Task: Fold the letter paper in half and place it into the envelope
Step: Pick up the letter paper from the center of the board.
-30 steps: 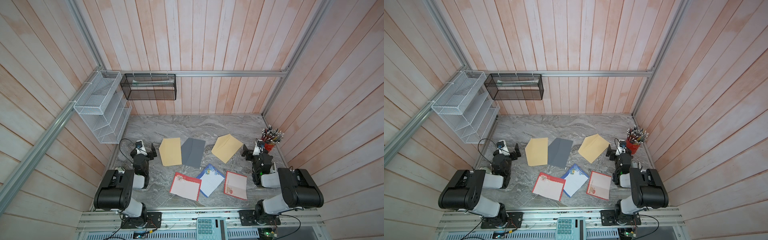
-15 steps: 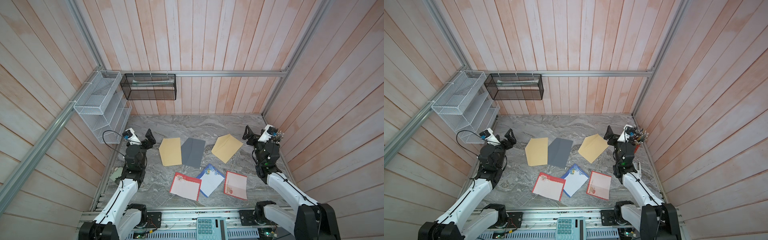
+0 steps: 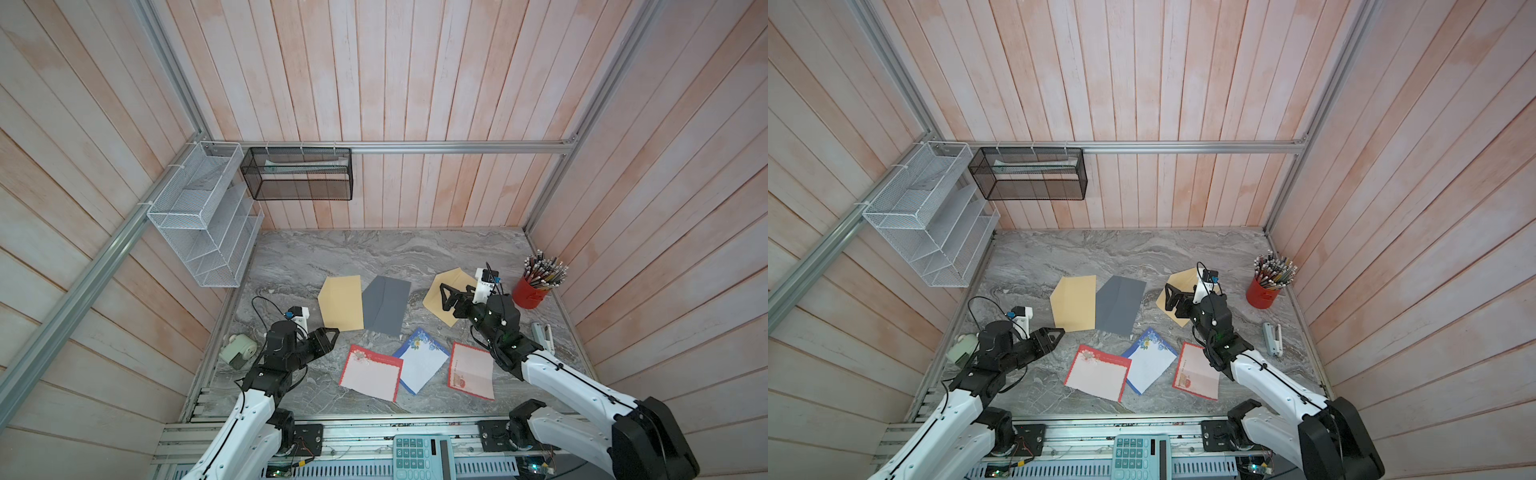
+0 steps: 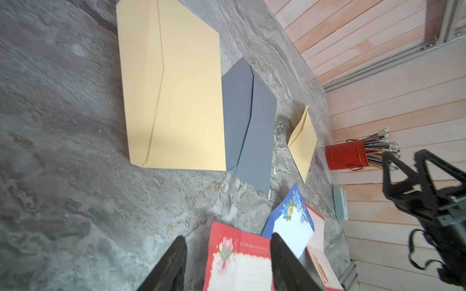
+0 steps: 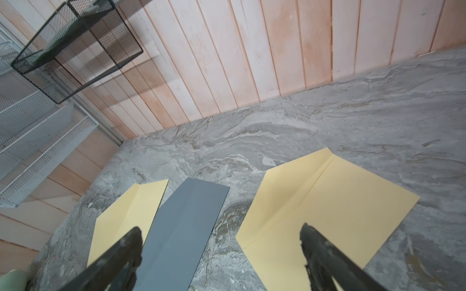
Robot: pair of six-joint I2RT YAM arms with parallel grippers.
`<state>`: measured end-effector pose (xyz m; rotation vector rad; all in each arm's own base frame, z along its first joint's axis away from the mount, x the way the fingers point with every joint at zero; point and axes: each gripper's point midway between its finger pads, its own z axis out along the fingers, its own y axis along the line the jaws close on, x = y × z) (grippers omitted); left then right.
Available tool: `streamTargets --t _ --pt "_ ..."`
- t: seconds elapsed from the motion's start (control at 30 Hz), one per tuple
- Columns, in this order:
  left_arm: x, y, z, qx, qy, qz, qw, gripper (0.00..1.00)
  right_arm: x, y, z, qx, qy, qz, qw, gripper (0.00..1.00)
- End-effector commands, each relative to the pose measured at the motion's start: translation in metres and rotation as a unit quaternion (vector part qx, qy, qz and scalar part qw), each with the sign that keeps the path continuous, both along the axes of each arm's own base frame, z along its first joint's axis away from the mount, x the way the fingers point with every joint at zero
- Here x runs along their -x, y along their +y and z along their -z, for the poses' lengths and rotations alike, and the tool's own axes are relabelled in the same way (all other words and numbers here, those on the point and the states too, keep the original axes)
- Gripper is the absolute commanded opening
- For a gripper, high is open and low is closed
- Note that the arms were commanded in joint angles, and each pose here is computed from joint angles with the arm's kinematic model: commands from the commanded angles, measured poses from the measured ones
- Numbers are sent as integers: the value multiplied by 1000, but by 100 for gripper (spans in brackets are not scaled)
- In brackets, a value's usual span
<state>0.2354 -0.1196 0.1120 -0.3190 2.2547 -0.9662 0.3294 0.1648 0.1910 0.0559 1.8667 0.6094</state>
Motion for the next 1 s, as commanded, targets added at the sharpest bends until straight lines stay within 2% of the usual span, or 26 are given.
streamTargets --t 0.0,0.23,0.43,0.6,0.97 --pt "26 -16 18 38 51 39 997 53 0 12 1 -2 11 -8 1000 99" --pt "48 -40 39 15 80 102 991 48 2 20 0 -10 7 -20 1000 99" --pt "66 -50 57 12 107 129 986 46 5 17 -2 -14 3 -17 1000 99" --pt "75 -45 70 -3 129 123 984 46 6 17 0 -18 6 -18 1000 99" --pt "65 -38 59 -19 112 100 988 47 8 16 -1 -23 6 -18 1000 99"
